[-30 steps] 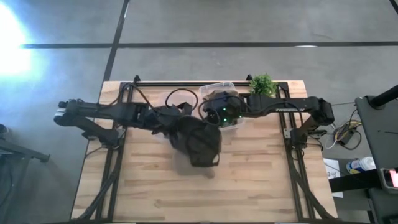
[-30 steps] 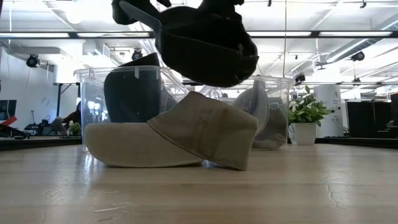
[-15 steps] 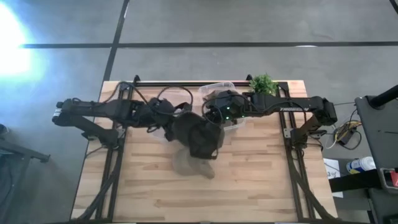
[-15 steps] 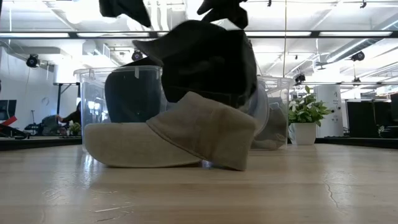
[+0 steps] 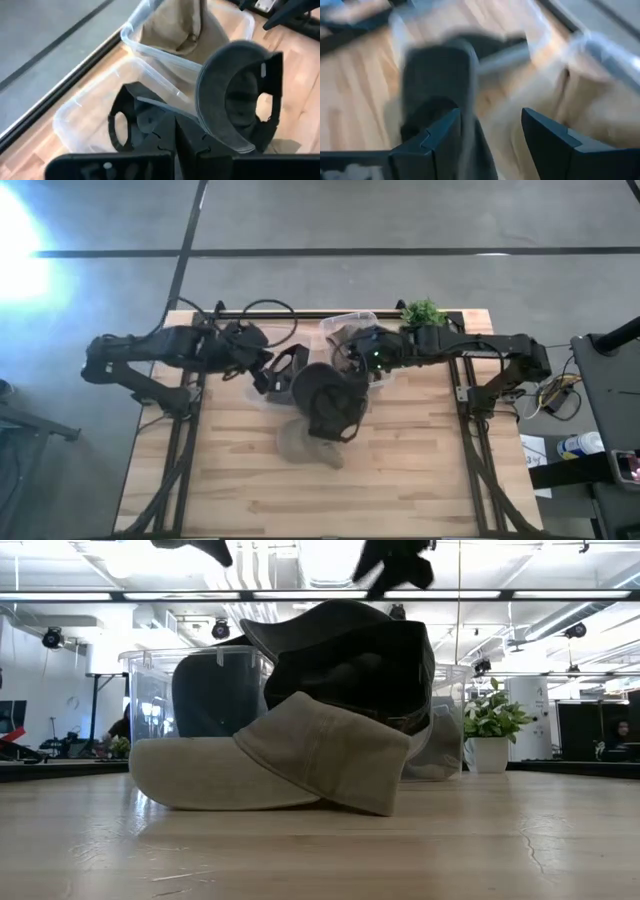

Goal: Pick & Place hat
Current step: Put the black cap into the left transparent bin

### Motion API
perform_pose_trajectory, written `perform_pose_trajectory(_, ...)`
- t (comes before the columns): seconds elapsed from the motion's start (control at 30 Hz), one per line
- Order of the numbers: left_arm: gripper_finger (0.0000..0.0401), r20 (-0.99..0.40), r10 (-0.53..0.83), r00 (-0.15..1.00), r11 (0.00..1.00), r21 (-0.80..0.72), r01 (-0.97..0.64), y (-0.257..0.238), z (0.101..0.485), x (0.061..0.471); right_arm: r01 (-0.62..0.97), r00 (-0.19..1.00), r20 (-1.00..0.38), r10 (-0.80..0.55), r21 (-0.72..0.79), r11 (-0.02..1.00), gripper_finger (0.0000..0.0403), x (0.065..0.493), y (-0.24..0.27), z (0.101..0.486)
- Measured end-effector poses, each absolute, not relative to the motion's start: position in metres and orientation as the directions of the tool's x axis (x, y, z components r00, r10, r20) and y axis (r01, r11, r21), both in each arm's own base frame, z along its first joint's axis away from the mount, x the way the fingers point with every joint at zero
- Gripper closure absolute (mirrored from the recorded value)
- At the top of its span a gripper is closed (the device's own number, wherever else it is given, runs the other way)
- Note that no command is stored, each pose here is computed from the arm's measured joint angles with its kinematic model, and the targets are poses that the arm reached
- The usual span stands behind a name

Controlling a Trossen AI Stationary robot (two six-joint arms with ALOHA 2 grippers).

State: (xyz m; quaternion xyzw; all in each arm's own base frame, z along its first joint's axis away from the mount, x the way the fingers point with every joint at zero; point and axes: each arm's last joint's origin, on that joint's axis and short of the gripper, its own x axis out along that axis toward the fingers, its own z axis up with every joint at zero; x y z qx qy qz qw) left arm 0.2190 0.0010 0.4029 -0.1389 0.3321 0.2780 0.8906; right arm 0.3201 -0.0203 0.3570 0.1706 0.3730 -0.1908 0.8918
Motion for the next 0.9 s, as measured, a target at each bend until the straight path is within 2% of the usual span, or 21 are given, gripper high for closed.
perform_pose_trajectory(0.1, 0.0375, -0.675, 0.363, 0.642, 0.82, -0.095, -0.564, 0.001, 0.388, 0.232, 0.481, 0.604, -0.77, -0.206, 0.146, 0.865, 0.0195, 0.318, -0.02, 0.342)
perform_pose_trajectory(0.23, 0.0328, -0.657, 0.283, 0.699, 0.847, -0.17, -0.503, 0.003, 0.373, 0.248, 0.492, 0.574, -0.798, -0.184, 0.157, 0.856, 0.0195, 0.318, -0.019, 0.327)
perform_pose_trajectory(0.47, 0.0247, -0.646, 0.245, 0.723, 0.861, -0.198, -0.469, 0.012, 0.354, 0.261, 0.454, 0.617, -0.777, -0.124, 0.223, 0.863, 0.0195, 0.323, -0.018, 0.314)
perform_pose_trajectory(0.6, 0.0233, -0.641, 0.219, 0.736, 0.868, -0.217, -0.447, 0.018, 0.351, 0.263, 0.45, 0.632, -0.767, -0.108, 0.25, 0.857, 0.0195, 0.325, -0.017, 0.311)
perform_pose_trajectory(0.8, 0.0231, -0.639, 0.089, 0.764, 0.901, -0.275, -0.336, 0.018, 0.342, 0.266, 0.43, 0.65, -0.752, -0.109, 0.246, 0.868, 0.0195, 0.32, -0.017, 0.317)
perform_pose_trajectory(0.9, 0.0231, -0.643, 0.068, 0.763, 0.914, -0.267, -0.306, 0.018, 0.337, 0.269, 0.426, 0.652, -0.75, -0.111, 0.242, 0.872, 0.0195, 0.32, -0.018, 0.318)
